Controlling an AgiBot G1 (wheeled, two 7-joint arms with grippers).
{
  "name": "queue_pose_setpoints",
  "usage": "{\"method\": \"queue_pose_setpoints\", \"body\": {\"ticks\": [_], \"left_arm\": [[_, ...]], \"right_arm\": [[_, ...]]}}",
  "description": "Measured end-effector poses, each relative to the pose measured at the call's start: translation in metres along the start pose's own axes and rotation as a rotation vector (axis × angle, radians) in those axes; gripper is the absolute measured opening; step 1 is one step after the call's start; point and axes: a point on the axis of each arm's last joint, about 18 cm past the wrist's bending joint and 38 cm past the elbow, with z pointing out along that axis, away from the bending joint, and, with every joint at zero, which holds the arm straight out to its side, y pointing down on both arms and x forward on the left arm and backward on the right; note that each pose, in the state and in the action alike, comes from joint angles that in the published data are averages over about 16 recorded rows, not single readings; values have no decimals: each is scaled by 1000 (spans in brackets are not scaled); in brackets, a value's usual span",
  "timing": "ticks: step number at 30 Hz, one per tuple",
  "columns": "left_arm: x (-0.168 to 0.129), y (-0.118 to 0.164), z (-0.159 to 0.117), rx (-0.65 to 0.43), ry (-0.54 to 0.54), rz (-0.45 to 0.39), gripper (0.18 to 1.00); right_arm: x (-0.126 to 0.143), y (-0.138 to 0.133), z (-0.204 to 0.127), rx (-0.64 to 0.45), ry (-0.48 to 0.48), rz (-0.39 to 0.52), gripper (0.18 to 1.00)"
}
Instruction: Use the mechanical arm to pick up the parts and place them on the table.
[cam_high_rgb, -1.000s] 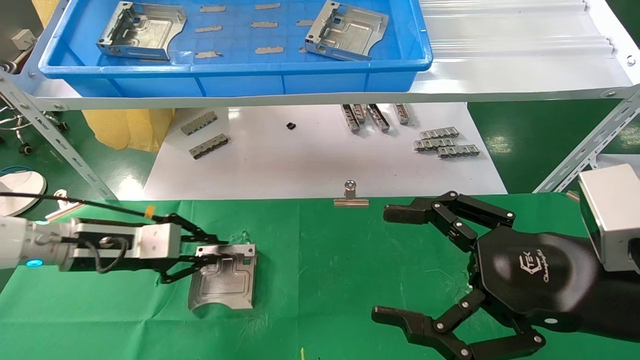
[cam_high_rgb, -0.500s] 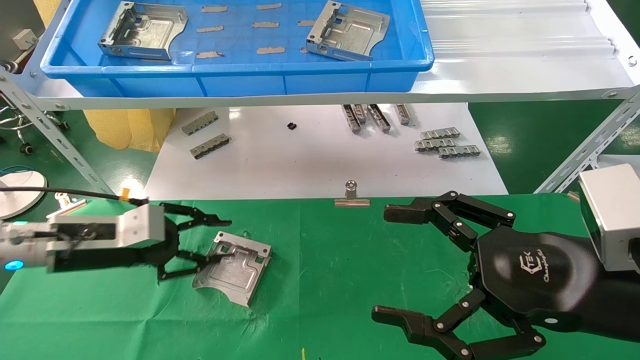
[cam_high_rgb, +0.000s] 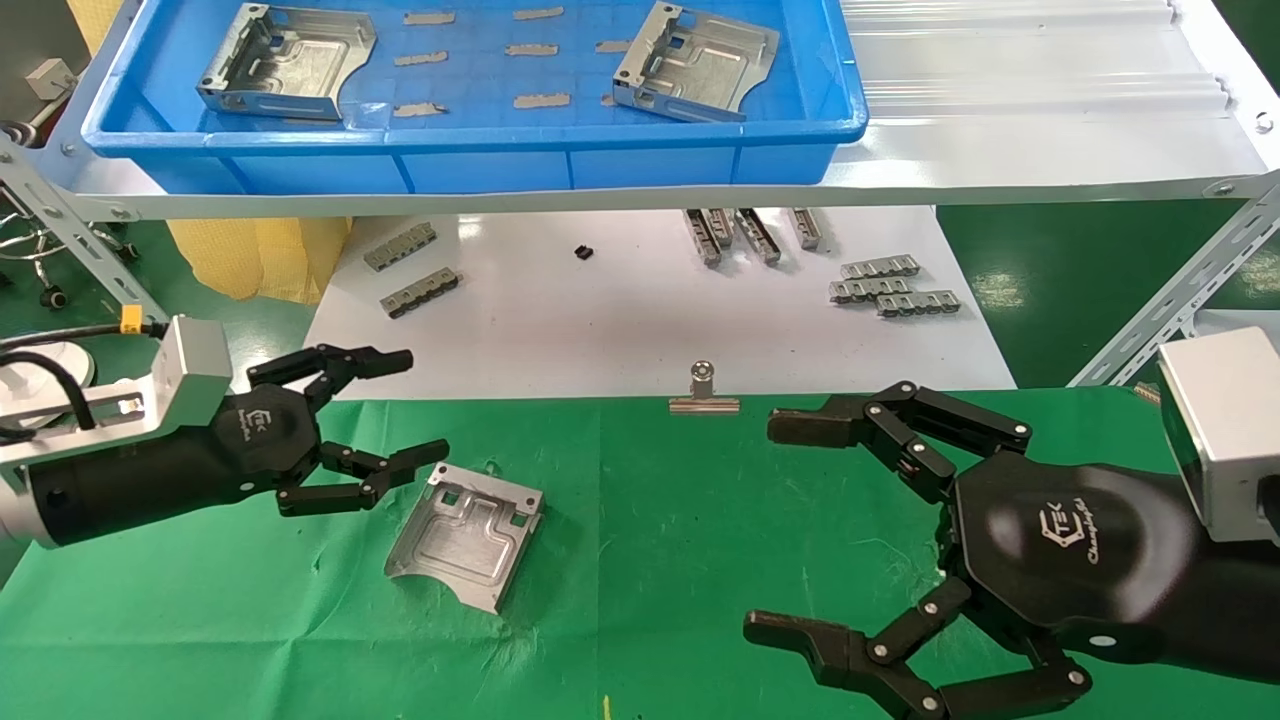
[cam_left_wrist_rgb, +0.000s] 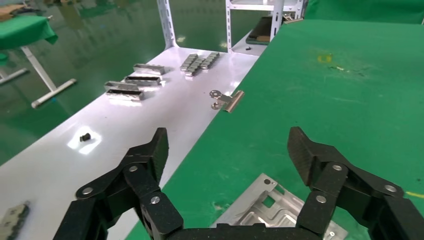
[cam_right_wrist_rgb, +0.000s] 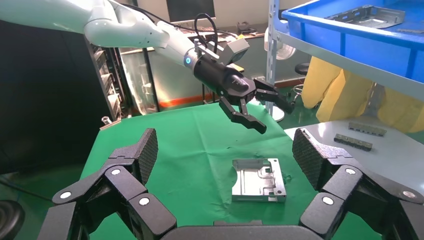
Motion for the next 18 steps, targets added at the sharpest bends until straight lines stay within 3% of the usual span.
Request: {"method": "queue_pose_setpoints", "body": {"ticks": [6, 18], "left_arm": [[1, -1, -1, 16, -4, -11, 886], [6, -15, -4, 56, 18, -14, 991]], "right_arm": [[0, 0, 0, 0, 0, 0, 1000], [0, 0, 0, 0, 0, 0, 1000]]}}
